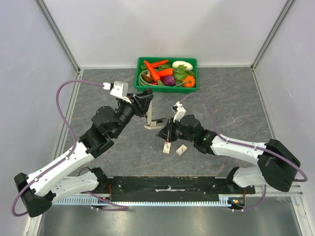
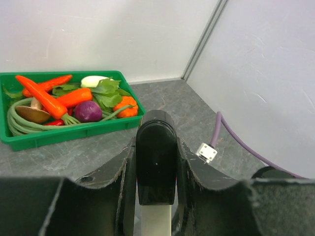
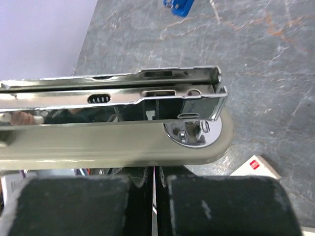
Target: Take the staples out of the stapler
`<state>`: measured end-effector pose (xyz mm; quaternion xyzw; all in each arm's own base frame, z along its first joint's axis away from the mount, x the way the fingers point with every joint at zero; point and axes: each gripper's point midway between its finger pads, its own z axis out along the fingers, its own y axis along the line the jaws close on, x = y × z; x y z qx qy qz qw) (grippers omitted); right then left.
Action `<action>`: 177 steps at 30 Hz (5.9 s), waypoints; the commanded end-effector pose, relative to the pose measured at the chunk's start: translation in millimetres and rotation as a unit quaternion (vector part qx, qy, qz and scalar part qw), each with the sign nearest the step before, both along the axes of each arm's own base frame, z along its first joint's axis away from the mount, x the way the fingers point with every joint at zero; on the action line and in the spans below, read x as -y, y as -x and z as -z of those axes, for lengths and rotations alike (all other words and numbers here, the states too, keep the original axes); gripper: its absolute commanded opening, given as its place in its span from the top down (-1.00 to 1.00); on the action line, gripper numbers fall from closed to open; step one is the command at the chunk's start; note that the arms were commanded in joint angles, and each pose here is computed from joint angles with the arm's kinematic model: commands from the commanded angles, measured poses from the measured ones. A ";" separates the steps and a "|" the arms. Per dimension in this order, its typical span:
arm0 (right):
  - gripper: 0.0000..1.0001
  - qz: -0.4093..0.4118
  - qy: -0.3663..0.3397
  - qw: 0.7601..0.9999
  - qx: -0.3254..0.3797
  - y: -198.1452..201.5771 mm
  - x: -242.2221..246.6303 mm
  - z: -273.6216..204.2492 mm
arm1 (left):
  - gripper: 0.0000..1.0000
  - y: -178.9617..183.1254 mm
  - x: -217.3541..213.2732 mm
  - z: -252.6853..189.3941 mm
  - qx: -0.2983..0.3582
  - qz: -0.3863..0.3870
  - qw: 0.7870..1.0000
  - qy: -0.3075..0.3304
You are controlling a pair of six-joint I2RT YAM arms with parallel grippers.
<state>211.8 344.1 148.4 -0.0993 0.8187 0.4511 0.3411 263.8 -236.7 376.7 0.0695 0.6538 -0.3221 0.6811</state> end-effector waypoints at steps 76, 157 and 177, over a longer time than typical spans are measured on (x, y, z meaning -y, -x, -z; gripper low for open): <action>0.32 0.068 0.115 0.978 0.159 -18.0 70.6 -62.8 | -0.54 -208.0 -93.0 235.3 -0.327 -0.169 0.898 -0.241; 0.28 0.109 0.426 0.898 -0.003 -93.6 62.7 123.0 | -0.40 57.4 0.9 165.6 -0.226 0.152 0.956 -0.110; 0.54 0.116 0.414 0.903 0.006 -92.6 62.7 104.9 | -0.40 56.3 0.8 169.8 -0.230 0.150 0.955 -0.114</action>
